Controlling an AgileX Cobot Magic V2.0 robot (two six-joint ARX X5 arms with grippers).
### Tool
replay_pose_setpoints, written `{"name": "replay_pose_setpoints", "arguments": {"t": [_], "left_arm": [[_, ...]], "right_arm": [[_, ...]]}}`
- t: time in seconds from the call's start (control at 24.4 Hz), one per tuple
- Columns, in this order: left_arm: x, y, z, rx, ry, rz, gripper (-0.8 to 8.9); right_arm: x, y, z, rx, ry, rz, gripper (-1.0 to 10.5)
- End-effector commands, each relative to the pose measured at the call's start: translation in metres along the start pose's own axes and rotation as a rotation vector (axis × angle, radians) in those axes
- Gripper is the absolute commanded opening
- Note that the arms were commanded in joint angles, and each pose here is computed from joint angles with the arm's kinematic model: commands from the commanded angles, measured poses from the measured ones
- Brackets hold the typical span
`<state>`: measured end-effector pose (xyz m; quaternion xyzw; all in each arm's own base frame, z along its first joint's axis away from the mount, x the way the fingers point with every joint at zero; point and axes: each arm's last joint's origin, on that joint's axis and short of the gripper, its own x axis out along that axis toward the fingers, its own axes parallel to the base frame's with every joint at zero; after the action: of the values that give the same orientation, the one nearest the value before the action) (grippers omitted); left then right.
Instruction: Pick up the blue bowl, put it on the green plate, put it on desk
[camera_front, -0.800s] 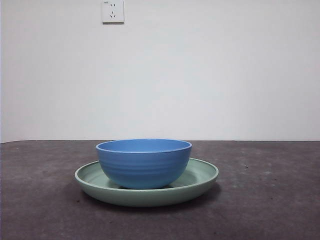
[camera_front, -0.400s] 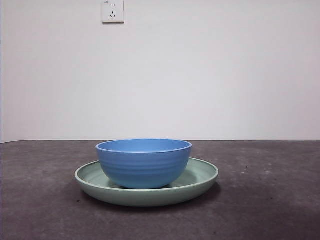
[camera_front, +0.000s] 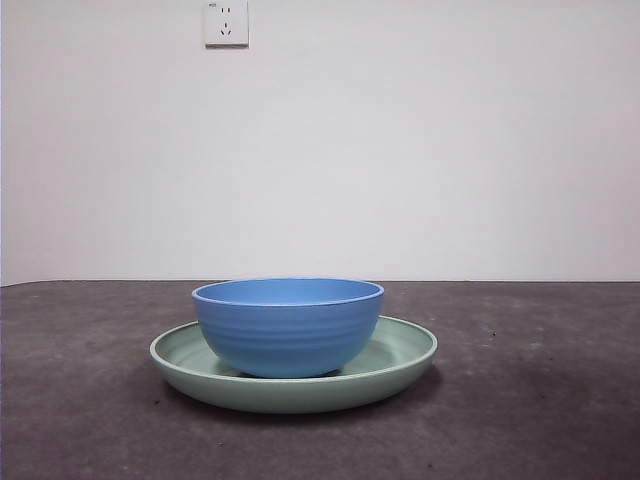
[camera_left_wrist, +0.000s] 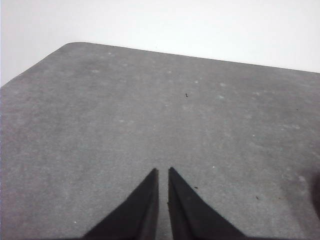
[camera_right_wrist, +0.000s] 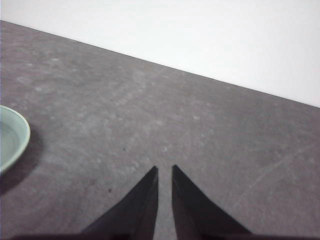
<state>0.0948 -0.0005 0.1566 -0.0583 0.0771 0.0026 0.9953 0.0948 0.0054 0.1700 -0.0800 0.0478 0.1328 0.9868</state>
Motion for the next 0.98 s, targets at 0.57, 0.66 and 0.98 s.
{"name": "replay_pose_setpoints", "arguments": {"t": [0.57, 0.66, 0.98], "left_arm": [[0.002, 0.001, -0.007, 0.012, 0.026, 0.009, 0.31], [0.002, 0.001, -0.007, 0.012, 0.026, 0.009, 0.31], [0.002, 0.001, -0.007, 0.012, 0.026, 0.009, 0.31]], "right_arm": [[0.002, 0.002, -0.018, 0.043, 0.031, -0.003, 0.4], [0.002, 0.002, -0.018, 0.059, 0.031, -0.003, 0.4], [0.002, 0.001, -0.018, 0.172, 0.031, -0.011, 0.4]]}}
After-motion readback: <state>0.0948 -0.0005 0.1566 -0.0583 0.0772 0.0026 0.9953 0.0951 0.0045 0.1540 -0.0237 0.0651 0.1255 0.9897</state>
